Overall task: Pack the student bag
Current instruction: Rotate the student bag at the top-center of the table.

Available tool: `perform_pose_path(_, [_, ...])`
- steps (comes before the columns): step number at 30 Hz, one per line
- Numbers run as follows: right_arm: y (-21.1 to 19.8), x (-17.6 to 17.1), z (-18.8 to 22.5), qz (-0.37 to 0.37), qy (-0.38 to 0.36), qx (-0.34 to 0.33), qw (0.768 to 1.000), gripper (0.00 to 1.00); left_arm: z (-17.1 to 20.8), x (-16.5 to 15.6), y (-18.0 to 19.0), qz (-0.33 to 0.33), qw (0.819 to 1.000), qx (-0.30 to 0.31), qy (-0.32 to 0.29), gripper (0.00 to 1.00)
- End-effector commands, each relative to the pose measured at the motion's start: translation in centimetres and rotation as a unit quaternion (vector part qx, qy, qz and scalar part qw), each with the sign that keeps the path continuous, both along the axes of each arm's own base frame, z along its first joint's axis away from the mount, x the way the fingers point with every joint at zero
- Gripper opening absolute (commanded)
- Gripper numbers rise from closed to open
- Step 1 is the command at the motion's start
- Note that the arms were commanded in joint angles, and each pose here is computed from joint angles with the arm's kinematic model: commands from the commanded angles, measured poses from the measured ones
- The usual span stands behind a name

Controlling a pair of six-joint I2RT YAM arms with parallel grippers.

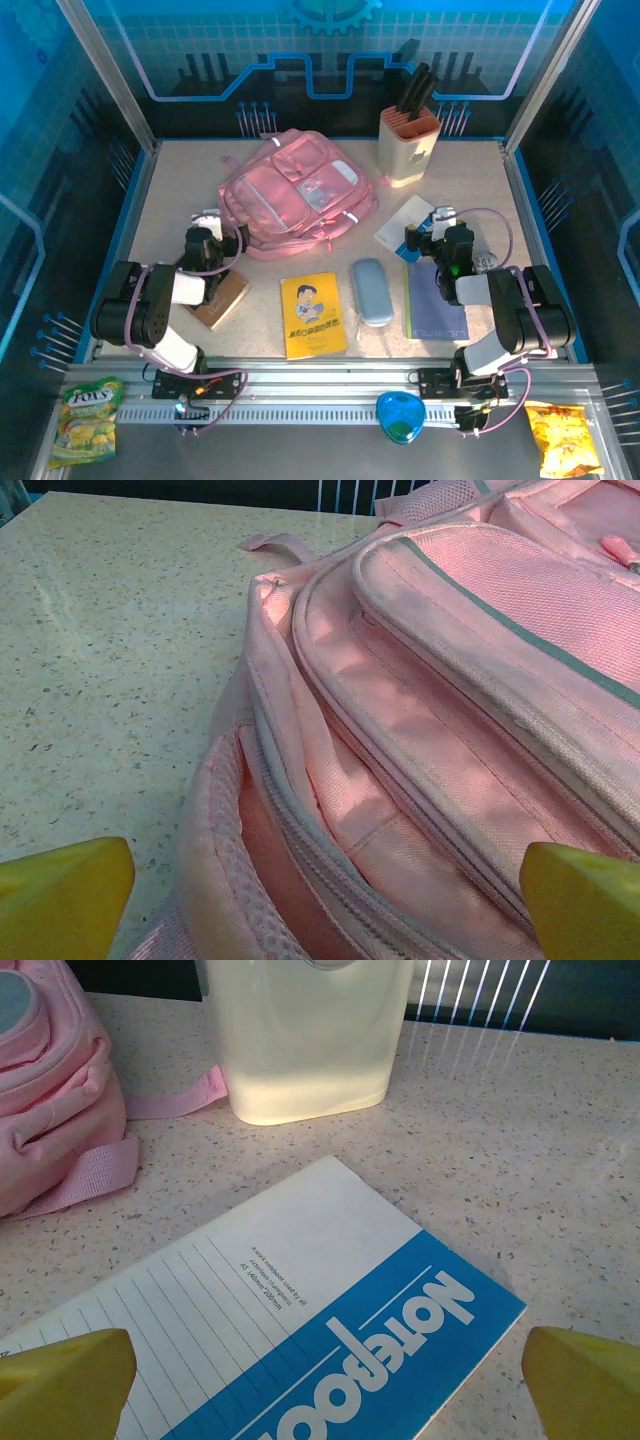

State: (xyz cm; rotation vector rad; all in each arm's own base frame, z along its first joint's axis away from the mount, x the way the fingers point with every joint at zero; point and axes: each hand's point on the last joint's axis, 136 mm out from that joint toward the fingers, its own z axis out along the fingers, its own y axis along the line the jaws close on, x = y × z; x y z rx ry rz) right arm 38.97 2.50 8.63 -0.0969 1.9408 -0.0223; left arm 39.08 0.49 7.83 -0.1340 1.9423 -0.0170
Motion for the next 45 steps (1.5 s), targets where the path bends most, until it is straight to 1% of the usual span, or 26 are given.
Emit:
perform_pose_path(1, [-0.4, 0.9, 1.3, -0.007, -0.025, -0.007, 1.000, 1.00, 1.7, 0.8, -0.3, -0.012, 1.000, 0.003, -0.023, 0.99])
perform_pose_path(31, [-0.3, 0.8, 1.3, -0.002, -0.027, -0.007, 1.000, 1.00, 1.7, 0.7, -0.3, -0.012, 1.000, 0.003, -0.023, 0.99])
perform_pose_path(33, [1.4, 0.3, 1.9, 0.046, -0.048, -0.014, 0.998, 1.00, 1.7, 0.8, -0.5, -0.017, 1.000, 0.003, -0.024, 0.99])
perform_pose_path(34, [1.7, 0.0, 2.0, 0.051, -0.054, -0.021, 0.997, 1.00, 1.7, 0.7, -0.8, -0.025, 0.999, 0.003, -0.024, 0.99])
perform_pose_path(37, [1.4, -0.5, 3.4, 0.032, -0.061, -0.031, 0.997, 1.00, 2.4, 0.4, -1.0, -0.029, 0.999, 0.006, -0.032, 0.99])
perform_pose_path(40, [1.6, -0.5, 5.0, 0.025, -0.046, -0.045, 0.998, 1.00, 3.6, 0.2, -0.8, -0.022, 0.999, 0.007, -0.034, 0.99])
perform_pose_path(42, [1.9, -0.4, 5.8, 0.015, -0.018, -0.045, 0.999, 1.00, 4.3, 0.2, -0.6, -0.014, 0.999, 0.012, -0.026, 0.99])
perform_pose_path(43, [1.9, -0.2, 6.2, 0.007, -0.006, -0.034, 0.999, 1.00, 4.6, 0.2, -0.5, -0.010, 1.000, 0.015, -0.024, 0.99])
perform_pose_path(45, [2.5, -0.2, 6.3, -0.005, 0.044, 0.011, 0.999, 1.00, 5.5, 0.1, -0.5, 0.003, 0.999, 0.029, -0.023, 0.99])
